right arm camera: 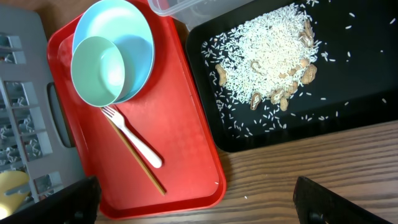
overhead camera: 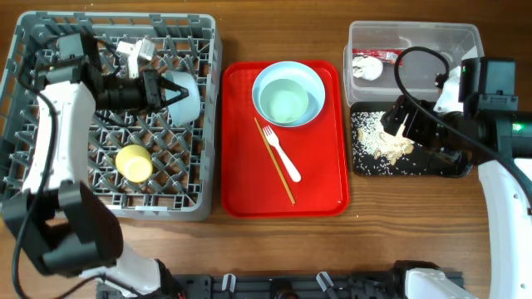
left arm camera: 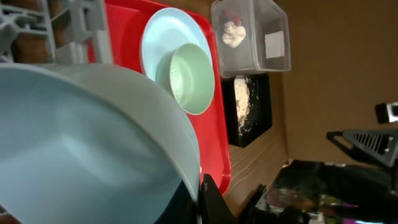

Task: Sort waste into correct bins and load items into the dishwasher rack
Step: 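Set the light-blue bowl upside down in the dish rack with the left gripper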

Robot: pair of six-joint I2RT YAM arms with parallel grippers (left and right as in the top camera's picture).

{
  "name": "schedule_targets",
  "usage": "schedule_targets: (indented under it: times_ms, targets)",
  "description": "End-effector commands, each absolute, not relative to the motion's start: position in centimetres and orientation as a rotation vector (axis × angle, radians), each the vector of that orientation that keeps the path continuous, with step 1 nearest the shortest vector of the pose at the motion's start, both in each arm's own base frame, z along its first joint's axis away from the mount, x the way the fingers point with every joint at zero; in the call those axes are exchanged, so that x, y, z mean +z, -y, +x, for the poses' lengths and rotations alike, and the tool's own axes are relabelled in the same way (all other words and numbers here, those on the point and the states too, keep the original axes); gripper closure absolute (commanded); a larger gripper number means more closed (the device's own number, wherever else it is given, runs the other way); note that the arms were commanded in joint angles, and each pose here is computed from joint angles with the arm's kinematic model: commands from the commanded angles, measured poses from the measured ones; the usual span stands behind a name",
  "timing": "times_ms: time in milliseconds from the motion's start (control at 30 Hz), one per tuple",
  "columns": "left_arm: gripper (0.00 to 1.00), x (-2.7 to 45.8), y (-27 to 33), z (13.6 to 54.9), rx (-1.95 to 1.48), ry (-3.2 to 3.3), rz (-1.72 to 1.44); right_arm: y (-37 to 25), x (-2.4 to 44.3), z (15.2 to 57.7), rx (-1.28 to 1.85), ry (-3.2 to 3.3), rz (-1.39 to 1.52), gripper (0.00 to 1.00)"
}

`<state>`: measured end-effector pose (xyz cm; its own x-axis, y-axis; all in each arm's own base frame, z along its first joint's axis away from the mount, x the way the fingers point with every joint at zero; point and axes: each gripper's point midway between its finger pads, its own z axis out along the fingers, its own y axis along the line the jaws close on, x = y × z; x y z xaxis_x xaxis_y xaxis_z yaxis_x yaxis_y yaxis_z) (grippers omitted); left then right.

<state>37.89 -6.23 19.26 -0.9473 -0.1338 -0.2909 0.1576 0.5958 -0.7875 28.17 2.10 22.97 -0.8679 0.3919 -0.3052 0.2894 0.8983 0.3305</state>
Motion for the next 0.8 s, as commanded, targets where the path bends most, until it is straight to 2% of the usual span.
schedule_targets:
  times_ms: [0, 133, 367, 433, 467, 500, 533, 567, 767]
  targets:
    - [0.96, 18.1, 4.9, 38.7, -1.358, -2.483, -0.040, -2.2, 23.6, 28.2, 0.397, -2.676, 0.474, 0.00]
    - [0.96, 16.9, 2.7, 38.8, -1.359, -2.501, -0.146, -2.2, 23.6, 28.2, 0.397, -2.676, 0.474, 0.00]
    - [0.93, 12.9, -3.1, 35.9, -1.096, -2.743, -0.405, -2.2, 23.7, 28.3, 0.398, -2.672, 0.475, 0.00]
    - [0.82, 12.7, -4.1, 35.4, -1.083, -2.754, -0.453, -2.2, 23.7, 28.3, 0.398, -2.672, 0.474, 0.00]
    - [0.80, 12.5, -4.8, 35.0, -1.060, -2.768, -0.481, -2.2, 23.7, 28.3, 0.398, -2.672, 0.475, 0.00]
    - [0.72, 12.2, -5.5, 34.6, -1.034, -2.782, -0.507, -2.2, 23.7, 28.3, 0.398, -2.672, 0.474, 0.00]
    - [0.42, 12.2, -6.0, 34.4, -1.024, -2.783, -0.530, -2.2, 23.7, 28.3, 0.398, -2.673, 0.474, 0.00]
    - [0.01, 12.2, -6.6, 34.2, -1.024, -2.775, -0.558, -2.2, 23.7, 28.3, 0.398, -2.672, 0.474, 0.00]
    - [0.00, 13.7, -7.5, 34.1, -1.068, -2.695, -0.641, -2.2, 23.7, 28.3, 0.398, -2.672, 0.474, 0.00]
